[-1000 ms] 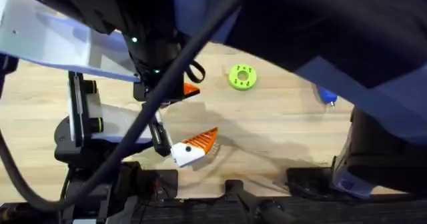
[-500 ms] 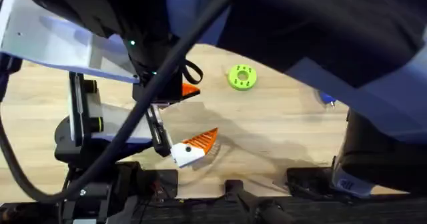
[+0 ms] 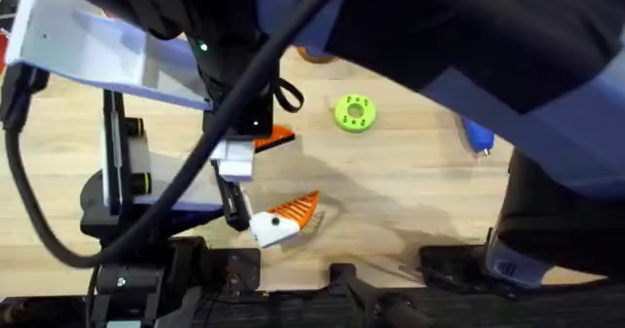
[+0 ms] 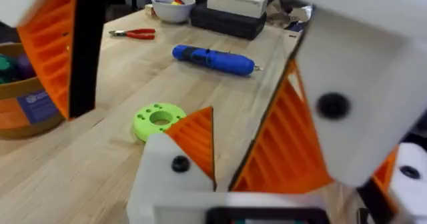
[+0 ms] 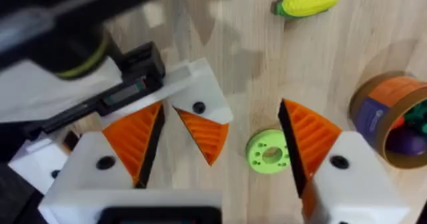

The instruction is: Pick up the gripper from the table and insert it into the empty holder that is missing its gripper. Then pick up a screw, insert it into the mounting hole, and use the screwdriver to tighten it. Finally, clean up the table by picking up the vegetable and placing it into the bucket.

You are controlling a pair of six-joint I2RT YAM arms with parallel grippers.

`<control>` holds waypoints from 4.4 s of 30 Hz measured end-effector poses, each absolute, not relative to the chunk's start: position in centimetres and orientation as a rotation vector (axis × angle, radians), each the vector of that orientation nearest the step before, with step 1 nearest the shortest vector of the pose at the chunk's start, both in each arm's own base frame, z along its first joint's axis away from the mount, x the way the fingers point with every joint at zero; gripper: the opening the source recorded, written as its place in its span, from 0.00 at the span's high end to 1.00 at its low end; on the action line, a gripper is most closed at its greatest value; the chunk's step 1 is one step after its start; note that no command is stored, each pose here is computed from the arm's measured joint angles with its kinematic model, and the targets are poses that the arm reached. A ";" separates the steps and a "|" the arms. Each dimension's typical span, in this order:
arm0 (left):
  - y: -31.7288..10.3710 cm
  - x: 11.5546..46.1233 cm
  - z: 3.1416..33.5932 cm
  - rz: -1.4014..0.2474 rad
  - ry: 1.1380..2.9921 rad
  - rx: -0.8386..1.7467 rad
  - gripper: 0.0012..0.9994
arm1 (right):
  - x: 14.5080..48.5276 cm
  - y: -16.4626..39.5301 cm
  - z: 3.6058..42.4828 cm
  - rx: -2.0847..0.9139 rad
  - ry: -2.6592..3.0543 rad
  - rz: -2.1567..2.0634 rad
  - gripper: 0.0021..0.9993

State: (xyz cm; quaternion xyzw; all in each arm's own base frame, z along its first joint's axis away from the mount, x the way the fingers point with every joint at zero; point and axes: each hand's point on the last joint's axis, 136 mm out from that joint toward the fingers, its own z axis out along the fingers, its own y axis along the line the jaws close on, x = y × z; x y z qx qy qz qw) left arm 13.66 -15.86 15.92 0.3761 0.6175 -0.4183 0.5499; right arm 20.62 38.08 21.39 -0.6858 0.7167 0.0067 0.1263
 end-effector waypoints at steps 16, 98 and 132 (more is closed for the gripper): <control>-15.9 13.7 15.9 -0.986 1.458 0.893 0.01 | 23.4 34.6 28.0 -1.479 2.287 0.172 0.01; -15.8 13.9 15.9 -0.974 1.460 0.887 0.34 | 26.8 0.3 16.3 0.285 2.780 -0.126 0.01; -15.7 14.0 15.9 -0.962 1.459 0.885 0.99 | 31.4 -5.5 12.2 0.232 2.897 -0.120 0.01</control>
